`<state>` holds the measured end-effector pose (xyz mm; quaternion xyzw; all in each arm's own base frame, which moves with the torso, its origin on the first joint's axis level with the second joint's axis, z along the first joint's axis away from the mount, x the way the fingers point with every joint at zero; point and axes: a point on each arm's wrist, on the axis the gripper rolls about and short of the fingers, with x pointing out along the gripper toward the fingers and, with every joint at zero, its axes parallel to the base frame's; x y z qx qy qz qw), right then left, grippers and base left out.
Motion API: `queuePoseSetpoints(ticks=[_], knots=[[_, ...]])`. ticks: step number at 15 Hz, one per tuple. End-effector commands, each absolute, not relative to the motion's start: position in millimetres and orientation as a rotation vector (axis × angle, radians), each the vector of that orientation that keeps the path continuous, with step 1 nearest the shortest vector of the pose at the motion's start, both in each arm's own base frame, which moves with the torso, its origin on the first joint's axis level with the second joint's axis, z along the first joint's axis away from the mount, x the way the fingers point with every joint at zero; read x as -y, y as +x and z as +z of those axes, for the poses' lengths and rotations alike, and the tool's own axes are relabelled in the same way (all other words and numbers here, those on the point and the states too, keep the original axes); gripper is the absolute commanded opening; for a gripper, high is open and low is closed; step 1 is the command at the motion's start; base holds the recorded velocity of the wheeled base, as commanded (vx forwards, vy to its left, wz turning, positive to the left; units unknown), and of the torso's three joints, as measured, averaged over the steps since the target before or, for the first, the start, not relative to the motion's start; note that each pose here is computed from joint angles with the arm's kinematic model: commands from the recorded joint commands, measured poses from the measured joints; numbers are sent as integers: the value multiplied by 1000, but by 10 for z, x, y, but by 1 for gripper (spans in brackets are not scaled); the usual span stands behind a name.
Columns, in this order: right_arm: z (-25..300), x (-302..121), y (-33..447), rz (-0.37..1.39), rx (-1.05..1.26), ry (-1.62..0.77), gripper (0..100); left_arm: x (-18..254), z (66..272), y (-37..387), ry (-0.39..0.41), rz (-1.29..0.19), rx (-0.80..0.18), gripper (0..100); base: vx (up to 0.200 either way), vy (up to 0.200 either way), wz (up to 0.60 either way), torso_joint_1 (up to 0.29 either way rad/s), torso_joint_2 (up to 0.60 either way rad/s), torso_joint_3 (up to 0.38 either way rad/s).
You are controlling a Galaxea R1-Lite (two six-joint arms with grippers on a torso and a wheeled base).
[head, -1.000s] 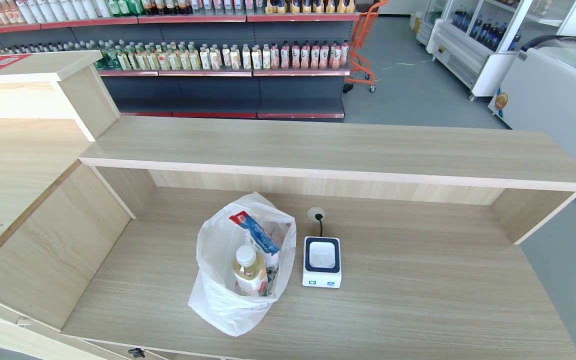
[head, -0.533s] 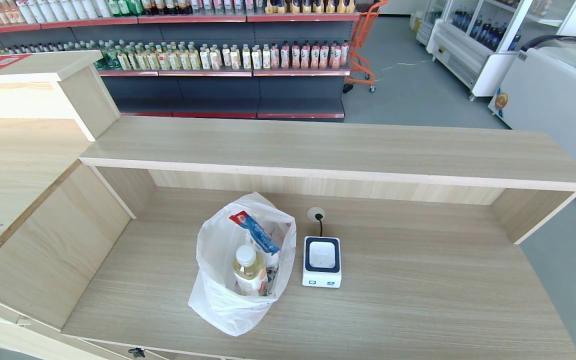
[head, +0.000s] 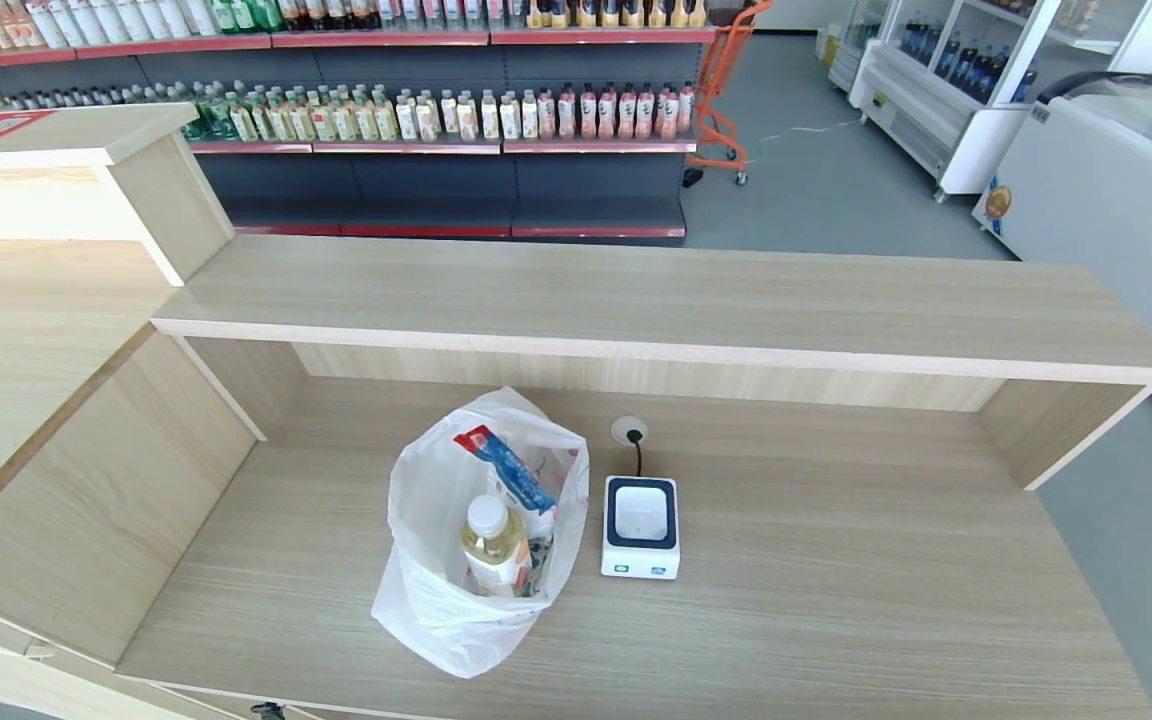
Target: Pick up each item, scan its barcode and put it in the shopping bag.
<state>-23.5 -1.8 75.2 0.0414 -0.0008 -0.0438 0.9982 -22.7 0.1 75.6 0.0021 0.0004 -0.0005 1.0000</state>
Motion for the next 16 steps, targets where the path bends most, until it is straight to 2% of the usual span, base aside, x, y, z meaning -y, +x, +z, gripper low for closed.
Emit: queuePoseSetpoints(ticks=[1, 7, 10, 16], knots=[[752, 18, -231, -86, -4, 82, 0, -1, 759, -228, 6, -2, 0, 100, 0, 0, 0, 0, 0, 0], [754, 18, -231, -86, -3, 83, 0, -1, 759, -228, 2, 0, 0, 100, 0, 0, 0, 0, 0, 0], [752, 18, -231, -86, -4, 82, 0, -1, 755, -227, 0, 0, -2, 100, 200, 0, 0, 1, -4, 2], [752, 18, -231, -86, -4, 82, 0, -1, 755, -227, 5, 0, -2, 100, 0, 0, 0, 8, 4, 0]])
